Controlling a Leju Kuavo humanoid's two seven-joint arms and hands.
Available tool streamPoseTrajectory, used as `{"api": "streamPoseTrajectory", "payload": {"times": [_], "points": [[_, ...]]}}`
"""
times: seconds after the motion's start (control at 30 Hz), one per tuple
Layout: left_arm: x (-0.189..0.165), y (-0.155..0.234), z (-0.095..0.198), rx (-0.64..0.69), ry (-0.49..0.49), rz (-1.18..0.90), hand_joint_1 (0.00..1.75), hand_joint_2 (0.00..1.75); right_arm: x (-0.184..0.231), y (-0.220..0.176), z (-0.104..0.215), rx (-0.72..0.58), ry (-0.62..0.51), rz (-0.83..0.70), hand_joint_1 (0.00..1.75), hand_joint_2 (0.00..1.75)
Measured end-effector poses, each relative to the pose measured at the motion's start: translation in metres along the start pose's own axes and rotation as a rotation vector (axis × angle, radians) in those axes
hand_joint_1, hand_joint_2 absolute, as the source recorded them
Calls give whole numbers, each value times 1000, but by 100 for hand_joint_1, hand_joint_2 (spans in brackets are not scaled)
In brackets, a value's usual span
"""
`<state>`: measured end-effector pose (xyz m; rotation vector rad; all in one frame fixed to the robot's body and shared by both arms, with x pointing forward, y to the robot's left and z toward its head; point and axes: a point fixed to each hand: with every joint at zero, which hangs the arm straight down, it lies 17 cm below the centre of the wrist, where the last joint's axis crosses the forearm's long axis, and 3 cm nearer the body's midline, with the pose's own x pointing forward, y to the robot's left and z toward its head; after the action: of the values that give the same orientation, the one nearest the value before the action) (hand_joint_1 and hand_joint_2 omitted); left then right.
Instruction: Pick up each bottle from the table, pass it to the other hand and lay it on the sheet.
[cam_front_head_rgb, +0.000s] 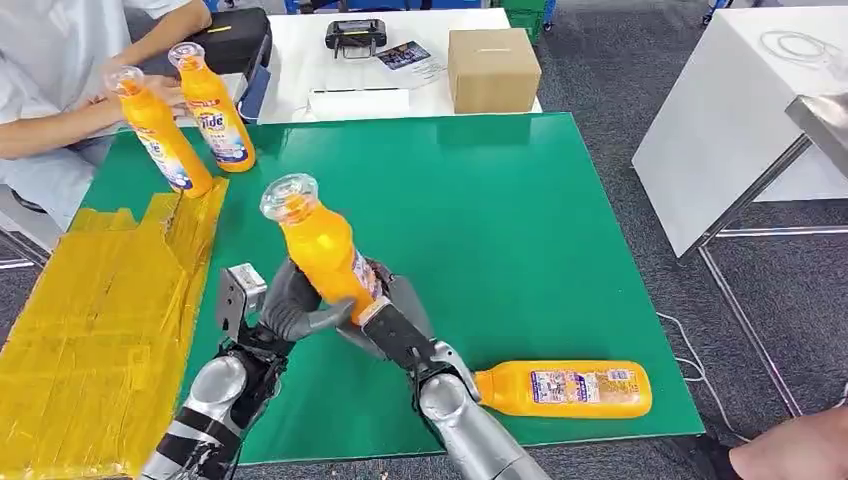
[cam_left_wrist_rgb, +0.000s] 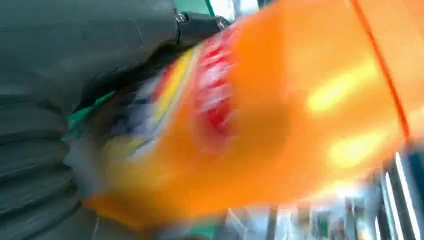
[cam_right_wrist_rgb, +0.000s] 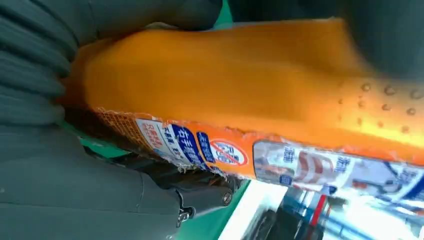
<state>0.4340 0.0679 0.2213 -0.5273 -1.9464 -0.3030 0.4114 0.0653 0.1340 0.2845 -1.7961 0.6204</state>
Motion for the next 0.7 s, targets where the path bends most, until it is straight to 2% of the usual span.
{"api": "streamPoseTrajectory", "payload": {"times": [0.2,0.23,0.27,0.3,0.43,0.7], "points": [[-3,16,-3,79,0,-98,0,175,2,16,0,44,-2,17,175,175],[-4,16,-3,79,4,-94,79,175,2,18,1,48,-1,19,175,175],[-6,17,-2,77,9,-87,133,175,2,19,0,54,-2,23,175,175],[-7,18,-2,80,11,-80,175,175,2,20,0,58,-3,28,175,175],[-13,42,-2,192,19,-92,175,175,2,26,-1,85,0,63,175,175],[-19,55,-1,252,27,-51,175,175,-1,29,-4,104,9,88,175,175]]}}
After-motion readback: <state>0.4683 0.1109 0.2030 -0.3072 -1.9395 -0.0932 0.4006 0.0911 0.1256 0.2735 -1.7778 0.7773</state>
